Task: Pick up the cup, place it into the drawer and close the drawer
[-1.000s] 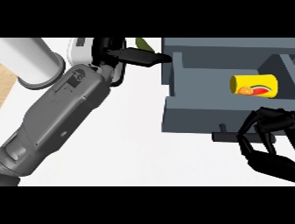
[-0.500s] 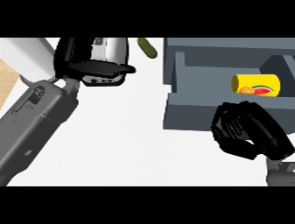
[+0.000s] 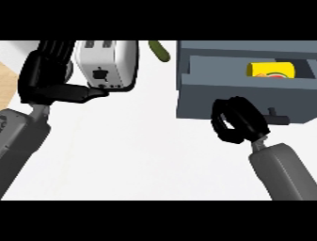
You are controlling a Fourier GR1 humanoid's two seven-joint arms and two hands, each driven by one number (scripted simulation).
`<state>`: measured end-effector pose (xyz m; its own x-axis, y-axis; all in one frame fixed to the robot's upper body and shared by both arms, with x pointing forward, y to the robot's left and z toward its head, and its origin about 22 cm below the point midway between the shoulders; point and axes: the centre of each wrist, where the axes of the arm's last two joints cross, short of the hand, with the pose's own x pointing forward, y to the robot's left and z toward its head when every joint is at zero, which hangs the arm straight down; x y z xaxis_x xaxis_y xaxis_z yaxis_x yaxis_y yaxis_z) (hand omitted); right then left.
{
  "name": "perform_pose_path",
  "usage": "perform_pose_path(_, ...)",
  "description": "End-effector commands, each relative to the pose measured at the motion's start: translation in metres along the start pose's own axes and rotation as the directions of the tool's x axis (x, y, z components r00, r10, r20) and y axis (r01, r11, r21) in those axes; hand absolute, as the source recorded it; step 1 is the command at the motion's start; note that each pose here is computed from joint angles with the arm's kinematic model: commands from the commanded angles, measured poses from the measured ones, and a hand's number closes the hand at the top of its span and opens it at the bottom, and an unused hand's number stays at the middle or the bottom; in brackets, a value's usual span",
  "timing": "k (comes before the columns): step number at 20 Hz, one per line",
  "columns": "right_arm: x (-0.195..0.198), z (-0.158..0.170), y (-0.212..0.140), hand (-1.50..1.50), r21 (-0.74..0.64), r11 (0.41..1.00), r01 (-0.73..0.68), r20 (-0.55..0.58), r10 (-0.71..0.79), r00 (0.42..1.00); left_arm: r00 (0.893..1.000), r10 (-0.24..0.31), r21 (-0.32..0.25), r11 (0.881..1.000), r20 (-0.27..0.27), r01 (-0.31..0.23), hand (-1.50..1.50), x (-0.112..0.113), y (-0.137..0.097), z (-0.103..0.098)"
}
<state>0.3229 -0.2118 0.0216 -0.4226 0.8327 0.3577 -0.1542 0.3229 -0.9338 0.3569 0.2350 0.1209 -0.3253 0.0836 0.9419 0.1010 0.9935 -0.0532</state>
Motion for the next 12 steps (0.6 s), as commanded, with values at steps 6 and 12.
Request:
perform_pose_path(6, -0.045, -0.052, 0.011, 1.50, 0.036, 0.999, 0.014, -0.020, -0.013, 1.000, 1.000, 0.001, 0.015, 1.000, 0.007, -0.001, -1.50, 0.007, 0.027, 0.032)
perform_pose_path(12, -0.062, -0.072, -0.010, 1.50, 0.058, 0.997, 0.043, -0.089, -0.038, 0.995, 1.000, 0.020, -0.024, 1.000, 0.021, -0.020, -1.50, -0.005, 0.044, 0.034)
